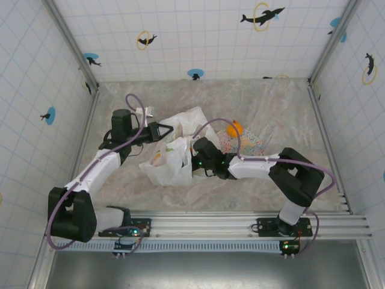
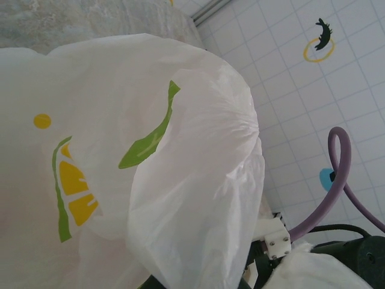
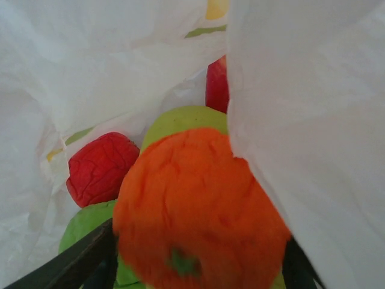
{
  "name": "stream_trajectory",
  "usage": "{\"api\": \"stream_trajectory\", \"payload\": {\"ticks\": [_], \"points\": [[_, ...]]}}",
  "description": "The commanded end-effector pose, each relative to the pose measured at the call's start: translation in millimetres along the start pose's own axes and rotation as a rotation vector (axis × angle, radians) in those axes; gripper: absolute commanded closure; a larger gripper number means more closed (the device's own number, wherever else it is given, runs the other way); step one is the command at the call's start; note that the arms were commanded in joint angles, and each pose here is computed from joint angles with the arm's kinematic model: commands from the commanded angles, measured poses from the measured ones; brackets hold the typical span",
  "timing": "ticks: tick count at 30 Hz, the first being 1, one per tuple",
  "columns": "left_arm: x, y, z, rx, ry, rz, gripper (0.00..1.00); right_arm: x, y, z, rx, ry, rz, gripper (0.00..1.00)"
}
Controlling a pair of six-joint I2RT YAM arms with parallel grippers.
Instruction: Place the fruits into the plastic bag
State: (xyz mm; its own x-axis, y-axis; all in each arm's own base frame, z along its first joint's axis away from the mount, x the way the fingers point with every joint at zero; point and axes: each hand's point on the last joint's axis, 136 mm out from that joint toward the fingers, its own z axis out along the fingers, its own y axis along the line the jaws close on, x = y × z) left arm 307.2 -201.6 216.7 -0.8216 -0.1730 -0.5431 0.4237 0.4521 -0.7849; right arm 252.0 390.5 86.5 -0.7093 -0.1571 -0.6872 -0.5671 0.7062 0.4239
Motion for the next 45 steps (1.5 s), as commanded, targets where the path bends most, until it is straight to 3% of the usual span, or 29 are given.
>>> {"api": "stream_trajectory", "payload": {"ticks": [1, 14, 23, 34, 42, 45], "points": [[0.1, 1.0, 2.4, 0.001, -0.001, 0.018, 1.00, -24.7, 6.1, -4.1, -0.021, -0.066, 0.029, 0.24], [0.7, 11.3, 4.8, -0.038, 0.003, 0.006, 1.00, -27.4, -9.0, -45.6, 0.000, -0.096, 0.033, 0.06], [-6.0, 11.5, 3.5, -0.061, -0.011, 0.011, 1.00, -4.0, -20.3, -75.1, 0.006, -0.016, 0.002, 0.08], [-11.7, 23.1, -2.7, -0.100, -0.029, 0.005, 1.00, 24.2, -11.2, -122.7, -0.120, 0.111, -0.081, 0.12], [-10.0, 24.7, -1.4, -0.095, -0.022, -0.002, 1.00, -1.0, -63.4, -145.5, 0.171, 0.009, -0.035, 0.14], [-9.0, 24.3, -0.5, -0.086, -0.015, -0.005, 1.00, -12.8, -68.0, -148.8, 0.199, -0.058, 0.007, 0.14]]}}
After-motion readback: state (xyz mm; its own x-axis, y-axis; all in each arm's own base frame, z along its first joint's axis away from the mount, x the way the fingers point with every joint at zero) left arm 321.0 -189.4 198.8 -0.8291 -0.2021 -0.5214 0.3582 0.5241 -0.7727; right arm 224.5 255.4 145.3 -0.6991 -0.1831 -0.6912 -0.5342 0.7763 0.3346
